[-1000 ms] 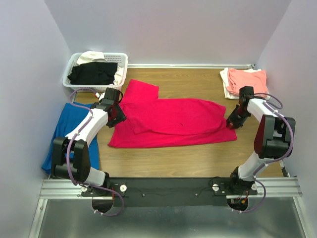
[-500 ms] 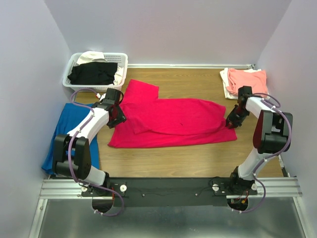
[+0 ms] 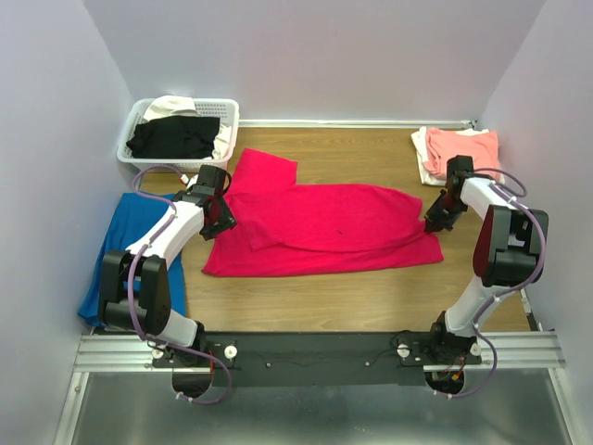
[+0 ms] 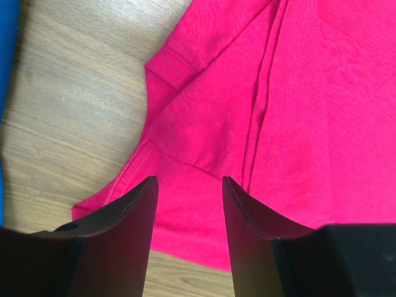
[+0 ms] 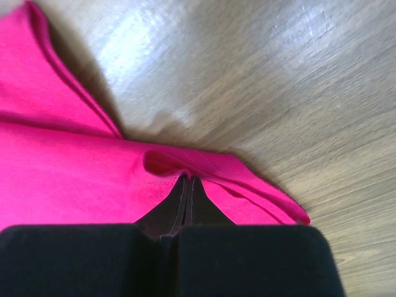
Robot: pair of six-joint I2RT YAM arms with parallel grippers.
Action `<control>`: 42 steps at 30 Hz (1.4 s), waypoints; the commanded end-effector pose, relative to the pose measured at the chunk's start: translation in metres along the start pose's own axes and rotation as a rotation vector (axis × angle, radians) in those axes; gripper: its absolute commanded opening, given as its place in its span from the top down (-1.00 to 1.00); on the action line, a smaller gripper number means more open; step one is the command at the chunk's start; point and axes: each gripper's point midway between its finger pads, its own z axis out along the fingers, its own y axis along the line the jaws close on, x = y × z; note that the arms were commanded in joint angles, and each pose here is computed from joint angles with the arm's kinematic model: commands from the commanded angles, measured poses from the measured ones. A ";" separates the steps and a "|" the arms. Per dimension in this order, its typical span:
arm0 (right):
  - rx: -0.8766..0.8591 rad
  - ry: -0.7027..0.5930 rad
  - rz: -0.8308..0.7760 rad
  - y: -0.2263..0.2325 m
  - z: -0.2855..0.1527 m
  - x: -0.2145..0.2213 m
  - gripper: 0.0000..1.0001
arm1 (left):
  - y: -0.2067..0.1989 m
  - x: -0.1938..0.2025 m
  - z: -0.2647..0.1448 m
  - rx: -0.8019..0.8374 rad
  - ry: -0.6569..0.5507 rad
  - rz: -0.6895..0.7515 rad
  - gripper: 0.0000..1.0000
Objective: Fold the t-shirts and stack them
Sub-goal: Flatten out the tshirt
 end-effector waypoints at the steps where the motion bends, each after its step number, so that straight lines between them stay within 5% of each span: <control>1: -0.026 -0.068 0.004 0.007 -0.027 -0.015 0.99 | 0.006 0.003 0.004 -0.022 0.006 0.009 -0.09; 18: -0.087 -0.107 0.036 -0.022 -0.121 0.037 0.99 | -0.001 0.000 0.022 -0.026 0.027 0.042 -0.08; 42: -0.062 -0.067 0.037 -0.024 -0.098 0.042 0.99 | -0.056 0.061 0.021 0.211 0.180 0.198 -0.09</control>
